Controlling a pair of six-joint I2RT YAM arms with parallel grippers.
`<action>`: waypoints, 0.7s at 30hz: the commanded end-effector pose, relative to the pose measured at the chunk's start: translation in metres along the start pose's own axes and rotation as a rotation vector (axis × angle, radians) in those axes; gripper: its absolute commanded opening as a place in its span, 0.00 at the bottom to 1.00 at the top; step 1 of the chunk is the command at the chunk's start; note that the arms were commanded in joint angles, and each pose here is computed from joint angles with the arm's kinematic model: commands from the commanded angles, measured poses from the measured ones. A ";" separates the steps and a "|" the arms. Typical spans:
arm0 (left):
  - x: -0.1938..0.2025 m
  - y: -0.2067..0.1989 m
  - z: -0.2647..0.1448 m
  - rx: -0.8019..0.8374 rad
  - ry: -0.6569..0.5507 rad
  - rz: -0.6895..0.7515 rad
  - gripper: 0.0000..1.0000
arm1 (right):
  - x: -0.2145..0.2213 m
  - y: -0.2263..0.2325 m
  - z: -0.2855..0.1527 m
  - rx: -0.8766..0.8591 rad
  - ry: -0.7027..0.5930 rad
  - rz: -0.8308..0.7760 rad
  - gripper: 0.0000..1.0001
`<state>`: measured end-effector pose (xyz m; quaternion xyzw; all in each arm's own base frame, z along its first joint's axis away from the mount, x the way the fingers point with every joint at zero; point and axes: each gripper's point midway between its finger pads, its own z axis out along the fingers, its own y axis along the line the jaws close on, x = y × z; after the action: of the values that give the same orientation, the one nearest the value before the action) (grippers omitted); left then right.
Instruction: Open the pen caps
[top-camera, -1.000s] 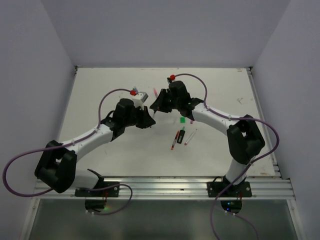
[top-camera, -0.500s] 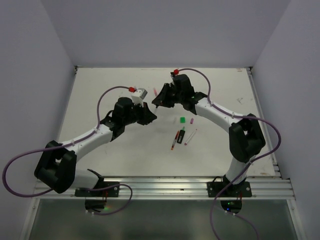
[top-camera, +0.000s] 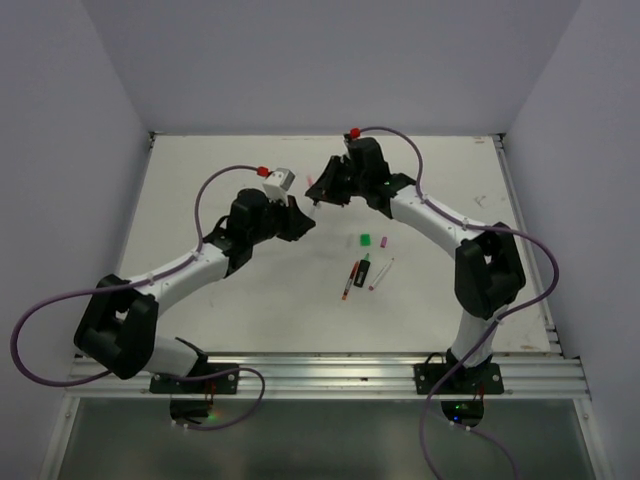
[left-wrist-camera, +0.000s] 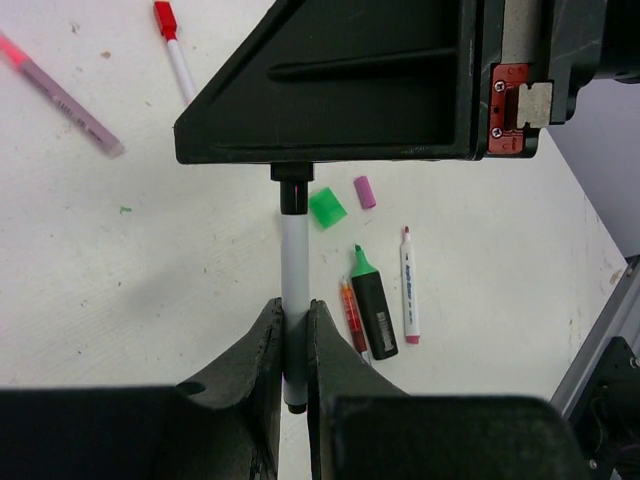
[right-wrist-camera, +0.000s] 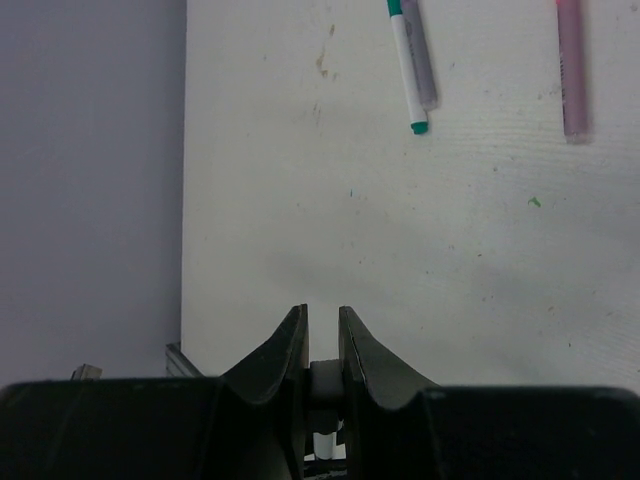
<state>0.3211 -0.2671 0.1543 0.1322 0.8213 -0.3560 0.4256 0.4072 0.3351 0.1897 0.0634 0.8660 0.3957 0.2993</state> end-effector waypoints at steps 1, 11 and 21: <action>0.107 -0.005 -0.026 0.030 0.394 -0.110 0.00 | -0.189 0.021 -0.056 -0.058 -0.602 -0.014 0.00; 0.110 -0.007 -0.023 0.035 0.409 -0.107 0.00 | -0.226 0.028 -0.072 -0.096 -0.688 -0.015 0.00; 0.104 0.003 -0.020 -0.026 0.389 -0.083 0.00 | -0.223 0.024 -0.069 -0.096 -0.650 -0.030 0.00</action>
<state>0.2412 -0.2610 0.0678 0.1549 0.9005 -0.3363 0.2280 0.5560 0.2163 0.3444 0.1758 0.7058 0.3836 0.5690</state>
